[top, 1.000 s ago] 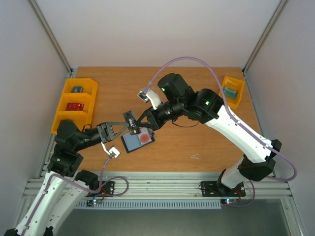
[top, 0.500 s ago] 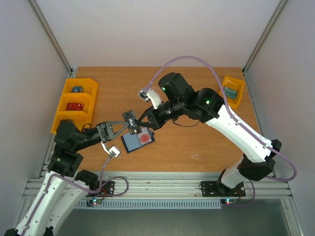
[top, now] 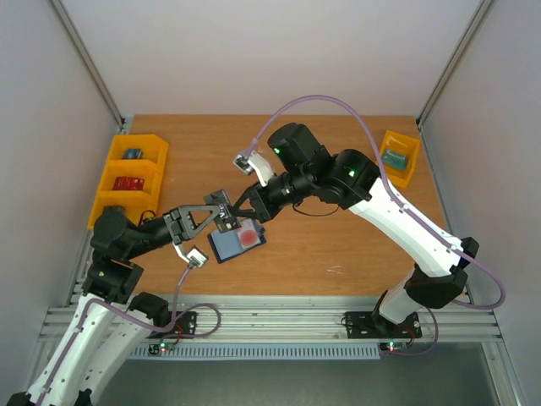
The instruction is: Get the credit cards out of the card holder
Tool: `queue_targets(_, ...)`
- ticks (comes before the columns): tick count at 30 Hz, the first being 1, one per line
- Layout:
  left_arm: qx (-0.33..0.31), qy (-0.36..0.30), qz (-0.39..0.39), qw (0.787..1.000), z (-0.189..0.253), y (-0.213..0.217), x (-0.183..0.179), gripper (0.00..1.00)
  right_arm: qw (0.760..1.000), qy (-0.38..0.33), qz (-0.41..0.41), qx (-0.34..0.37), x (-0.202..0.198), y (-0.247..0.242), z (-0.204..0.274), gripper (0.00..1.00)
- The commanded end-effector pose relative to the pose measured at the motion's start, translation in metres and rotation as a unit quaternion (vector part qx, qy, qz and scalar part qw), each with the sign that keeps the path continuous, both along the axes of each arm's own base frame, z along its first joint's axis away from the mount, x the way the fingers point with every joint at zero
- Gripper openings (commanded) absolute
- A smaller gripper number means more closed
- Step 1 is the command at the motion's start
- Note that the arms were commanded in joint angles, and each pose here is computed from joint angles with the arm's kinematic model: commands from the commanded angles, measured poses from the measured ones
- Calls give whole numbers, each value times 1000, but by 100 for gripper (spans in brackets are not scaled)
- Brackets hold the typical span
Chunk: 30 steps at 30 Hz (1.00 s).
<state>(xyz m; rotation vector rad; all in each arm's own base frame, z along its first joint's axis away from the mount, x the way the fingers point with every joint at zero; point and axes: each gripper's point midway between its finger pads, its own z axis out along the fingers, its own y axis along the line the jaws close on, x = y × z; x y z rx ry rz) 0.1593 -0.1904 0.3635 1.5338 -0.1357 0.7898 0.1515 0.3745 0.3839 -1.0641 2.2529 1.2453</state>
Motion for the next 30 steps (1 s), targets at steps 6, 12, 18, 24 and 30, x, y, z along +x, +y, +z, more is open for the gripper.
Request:
queue_targets(6,-24,-35,-10,999,18,0,-7,2,1000,9,0,-4,3,1,-6,1)
queue_targets(12,14,31,-7,999,-7,3,-14,0,999,-5,-32,-12,14,-7,-5,7)
queue_targets(18,26,144,125,981,-39,30,13,0,986,-37,-161,-21,52,-56,-1,43)
queue_targets(24,-55,385,465,796,-78,123,78,0,940,-63,-329,-69,93,-136,-23,63)
queue_targets(30,-62,507,712,482,-148,204,80,0,914,-98,-378,-109,109,-176,-28,80)
